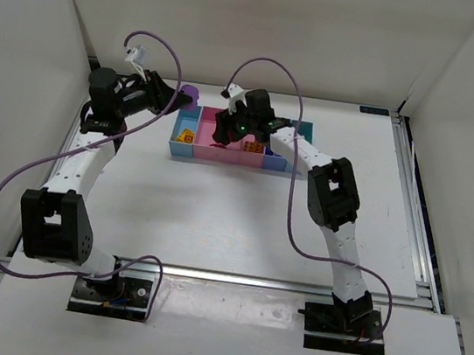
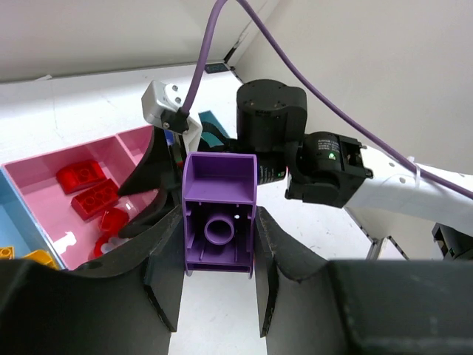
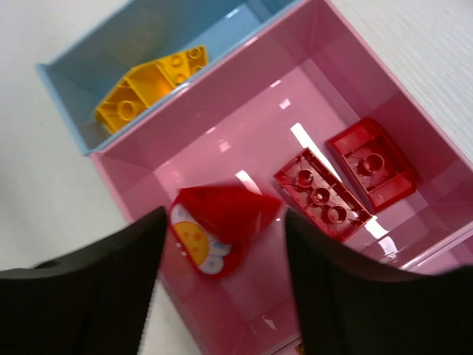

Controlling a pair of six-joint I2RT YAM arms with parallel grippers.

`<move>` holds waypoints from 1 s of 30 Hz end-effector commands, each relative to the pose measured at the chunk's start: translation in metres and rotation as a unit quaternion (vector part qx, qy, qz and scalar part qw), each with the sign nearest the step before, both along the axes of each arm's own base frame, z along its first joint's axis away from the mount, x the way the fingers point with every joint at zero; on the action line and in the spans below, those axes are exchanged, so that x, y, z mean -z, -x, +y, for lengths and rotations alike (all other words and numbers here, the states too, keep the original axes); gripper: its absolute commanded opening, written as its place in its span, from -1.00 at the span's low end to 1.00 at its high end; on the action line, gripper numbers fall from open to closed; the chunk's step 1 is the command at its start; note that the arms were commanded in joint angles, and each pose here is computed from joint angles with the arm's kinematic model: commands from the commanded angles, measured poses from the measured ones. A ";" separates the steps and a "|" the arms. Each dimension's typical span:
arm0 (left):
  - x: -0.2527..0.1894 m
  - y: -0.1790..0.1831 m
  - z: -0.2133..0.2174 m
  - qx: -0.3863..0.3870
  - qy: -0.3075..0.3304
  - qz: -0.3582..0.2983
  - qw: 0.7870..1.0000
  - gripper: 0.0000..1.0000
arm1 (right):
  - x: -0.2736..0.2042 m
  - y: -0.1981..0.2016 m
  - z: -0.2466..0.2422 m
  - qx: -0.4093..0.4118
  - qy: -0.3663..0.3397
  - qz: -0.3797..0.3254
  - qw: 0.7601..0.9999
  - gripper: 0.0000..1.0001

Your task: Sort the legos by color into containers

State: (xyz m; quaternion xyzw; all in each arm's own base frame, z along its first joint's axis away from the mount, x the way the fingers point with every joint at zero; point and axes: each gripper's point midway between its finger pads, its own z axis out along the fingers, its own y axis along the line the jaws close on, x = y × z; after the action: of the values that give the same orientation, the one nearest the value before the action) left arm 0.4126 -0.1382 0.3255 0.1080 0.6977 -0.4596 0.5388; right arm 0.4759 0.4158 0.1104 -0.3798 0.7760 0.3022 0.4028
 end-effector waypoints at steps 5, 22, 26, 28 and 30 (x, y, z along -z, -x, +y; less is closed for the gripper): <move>0.012 0.001 0.003 -0.007 -0.003 0.021 1.000 -0.47 | -0.013 -0.031 -0.006 0.036 0.035 -0.087 0.995 0.62; 0.067 -0.026 -0.124 0.116 -0.043 0.053 0.991 -0.44 | -0.150 -0.005 -0.289 0.263 0.012 -0.065 0.962 0.90; 0.086 -0.029 -0.162 0.143 -0.073 0.059 0.985 -0.44 | -0.134 0.020 -0.328 0.277 0.007 -0.037 0.960 0.90; 0.096 -0.037 -0.178 0.141 -0.088 0.062 0.984 -0.44 | -0.136 0.028 -0.338 0.290 -0.001 -0.033 0.956 0.90; 0.113 -0.047 -0.186 0.130 -0.107 0.076 0.983 -0.45 | -0.129 0.033 -0.345 0.300 -0.005 -0.027 0.953 0.90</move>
State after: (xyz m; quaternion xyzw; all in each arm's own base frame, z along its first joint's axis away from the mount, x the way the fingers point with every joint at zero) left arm 0.4487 -0.3167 0.2149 0.2124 0.7490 -0.4899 0.3922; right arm 0.4584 0.0694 0.2531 -0.1389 0.8316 0.1355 0.5204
